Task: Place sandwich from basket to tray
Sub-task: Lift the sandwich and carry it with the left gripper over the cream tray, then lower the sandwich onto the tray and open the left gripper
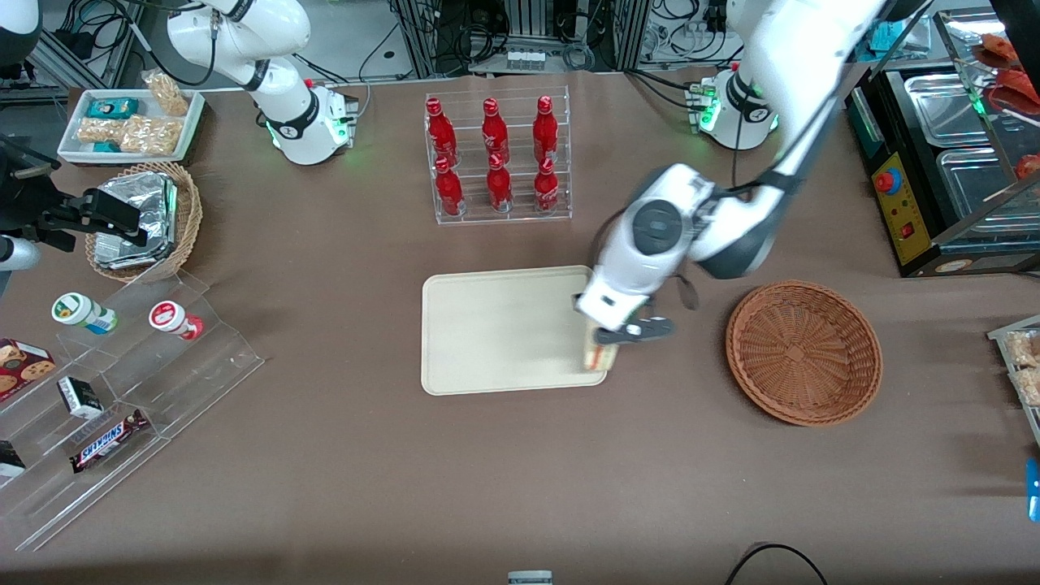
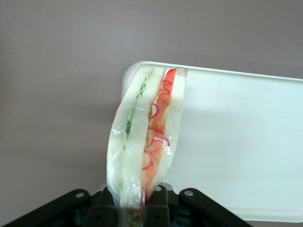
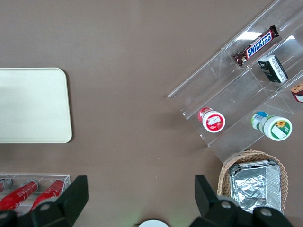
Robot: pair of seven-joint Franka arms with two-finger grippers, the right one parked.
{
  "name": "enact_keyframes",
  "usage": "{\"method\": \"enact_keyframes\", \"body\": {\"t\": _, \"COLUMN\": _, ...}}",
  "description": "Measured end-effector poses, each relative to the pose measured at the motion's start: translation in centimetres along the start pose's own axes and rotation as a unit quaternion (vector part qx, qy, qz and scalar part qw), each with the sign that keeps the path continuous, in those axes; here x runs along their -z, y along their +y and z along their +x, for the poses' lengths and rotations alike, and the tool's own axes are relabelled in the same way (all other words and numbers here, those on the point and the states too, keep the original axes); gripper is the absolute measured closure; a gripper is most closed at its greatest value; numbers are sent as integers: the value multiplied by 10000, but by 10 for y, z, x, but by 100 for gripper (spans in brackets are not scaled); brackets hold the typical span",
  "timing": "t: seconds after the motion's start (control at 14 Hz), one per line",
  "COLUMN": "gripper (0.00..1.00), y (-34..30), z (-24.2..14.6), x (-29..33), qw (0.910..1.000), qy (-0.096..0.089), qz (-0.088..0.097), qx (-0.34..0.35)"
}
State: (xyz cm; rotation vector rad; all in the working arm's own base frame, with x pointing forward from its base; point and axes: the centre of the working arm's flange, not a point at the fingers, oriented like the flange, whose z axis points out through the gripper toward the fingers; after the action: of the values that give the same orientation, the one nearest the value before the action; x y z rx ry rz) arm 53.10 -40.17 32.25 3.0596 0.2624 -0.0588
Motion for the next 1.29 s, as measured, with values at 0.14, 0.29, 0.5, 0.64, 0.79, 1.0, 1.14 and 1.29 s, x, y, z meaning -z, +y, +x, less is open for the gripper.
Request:
{"method": "enact_keyframes", "body": {"t": 0.14, "gripper": 85, "y": 44, "z": -14, "x": -11, "qw": 9997, "qy": 168, "qz": -19, "qx": 191}}
{"method": "enact_keyframes", "body": {"t": 0.29, "gripper": 85, "y": 79, "z": -27, "x": -28, "qw": 9992, "qy": 233, "qz": -37, "qx": 319}}
{"method": "enact_keyframes", "body": {"t": 0.5, "gripper": 85, "y": 114, "z": -43, "x": -56, "qw": 9995, "qy": 87, "qz": 5, "qx": 315}}
{"method": "enact_keyframes", "body": {"t": 0.64, "gripper": 85, "y": 127, "z": -51, "x": -72, "qw": 9995, "qy": 36, "qz": 60, "qx": 295}}
{"method": "enact_keyframes", "body": {"t": 0.79, "gripper": 85, "y": 133, "z": -58, "x": -89, "qw": 9996, "qy": -5, "qz": 136, "qx": 259}}
{"method": "enact_keyframes", "body": {"t": 1.0, "gripper": 85, "y": 137, "z": -66, "x": -100, "qw": 9995, "qy": -56, "qz": 178, "qx": 271}}
{"method": "enact_keyframes", "body": {"t": 1.14, "gripper": 80, "y": 139, "z": -70, "x": -104, "qw": 9991, "qy": -74, "qz": 200, "qx": 372}}
{"method": "enact_keyframes", "body": {"t": 1.29, "gripper": 61, "y": 140, "z": -70, "x": -105, "qw": 9984, "qy": -72, "qz": 201, "qx": 533}}
